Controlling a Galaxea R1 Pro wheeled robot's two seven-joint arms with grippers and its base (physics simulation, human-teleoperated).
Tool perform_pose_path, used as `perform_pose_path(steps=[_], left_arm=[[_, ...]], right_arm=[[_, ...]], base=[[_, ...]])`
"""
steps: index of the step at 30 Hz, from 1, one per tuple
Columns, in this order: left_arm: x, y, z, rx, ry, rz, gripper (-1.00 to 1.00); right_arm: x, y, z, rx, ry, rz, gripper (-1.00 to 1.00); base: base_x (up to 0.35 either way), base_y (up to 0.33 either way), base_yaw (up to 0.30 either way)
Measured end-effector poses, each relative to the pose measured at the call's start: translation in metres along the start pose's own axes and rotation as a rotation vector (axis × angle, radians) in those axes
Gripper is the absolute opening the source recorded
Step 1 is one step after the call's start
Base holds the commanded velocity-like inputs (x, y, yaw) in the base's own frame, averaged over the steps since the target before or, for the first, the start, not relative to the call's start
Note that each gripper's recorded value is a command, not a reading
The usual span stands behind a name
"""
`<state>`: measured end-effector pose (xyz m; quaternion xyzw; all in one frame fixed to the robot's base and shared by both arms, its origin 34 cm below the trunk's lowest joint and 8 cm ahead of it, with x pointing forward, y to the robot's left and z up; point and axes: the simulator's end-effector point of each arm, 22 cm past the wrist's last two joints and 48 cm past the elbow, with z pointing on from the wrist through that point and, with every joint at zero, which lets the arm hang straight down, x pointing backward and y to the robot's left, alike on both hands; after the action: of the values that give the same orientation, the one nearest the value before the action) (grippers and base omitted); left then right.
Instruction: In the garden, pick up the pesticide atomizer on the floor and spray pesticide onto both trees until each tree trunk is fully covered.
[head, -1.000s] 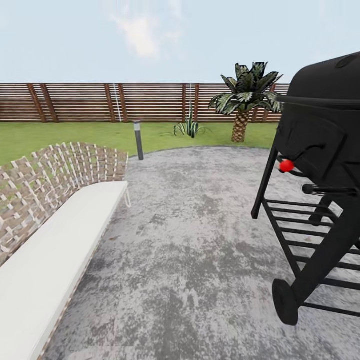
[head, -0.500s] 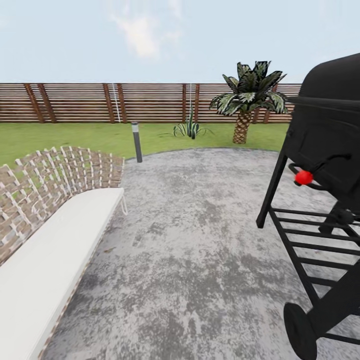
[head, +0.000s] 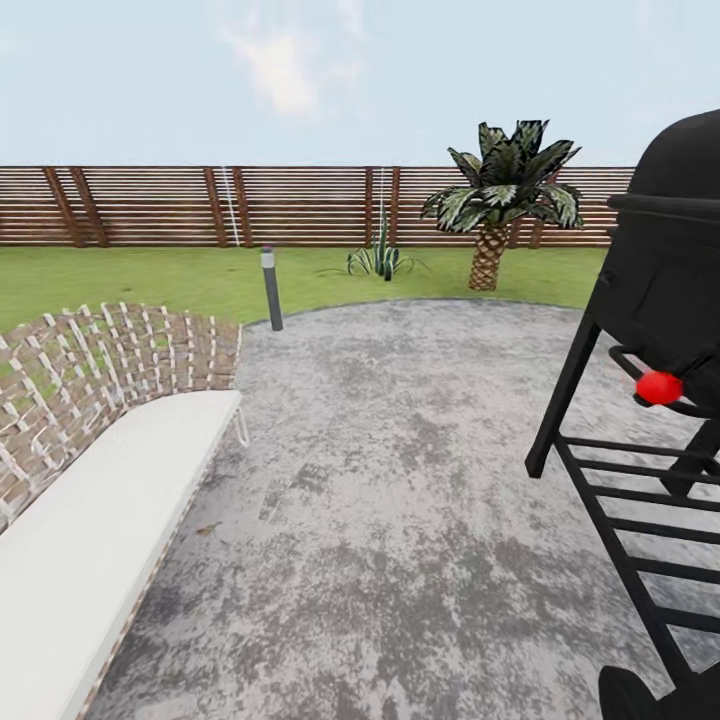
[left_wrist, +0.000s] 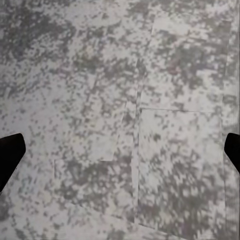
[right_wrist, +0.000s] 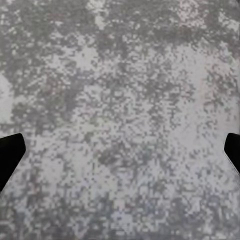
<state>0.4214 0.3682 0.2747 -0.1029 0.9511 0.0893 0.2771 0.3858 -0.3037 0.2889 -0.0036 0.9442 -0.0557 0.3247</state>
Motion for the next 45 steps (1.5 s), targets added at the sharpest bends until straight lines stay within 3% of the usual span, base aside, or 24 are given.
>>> perform_pose_path(steps=[45], left_arm=[[0.0, 0.0, 0.0, 0.0, 0.0, 0.0, 1.0]], right_arm=[[0.0006, 0.0, -0.0001, -0.002, 0.001, -0.006, 1.0]], base=[[0.34, 0.032, 0.0]])
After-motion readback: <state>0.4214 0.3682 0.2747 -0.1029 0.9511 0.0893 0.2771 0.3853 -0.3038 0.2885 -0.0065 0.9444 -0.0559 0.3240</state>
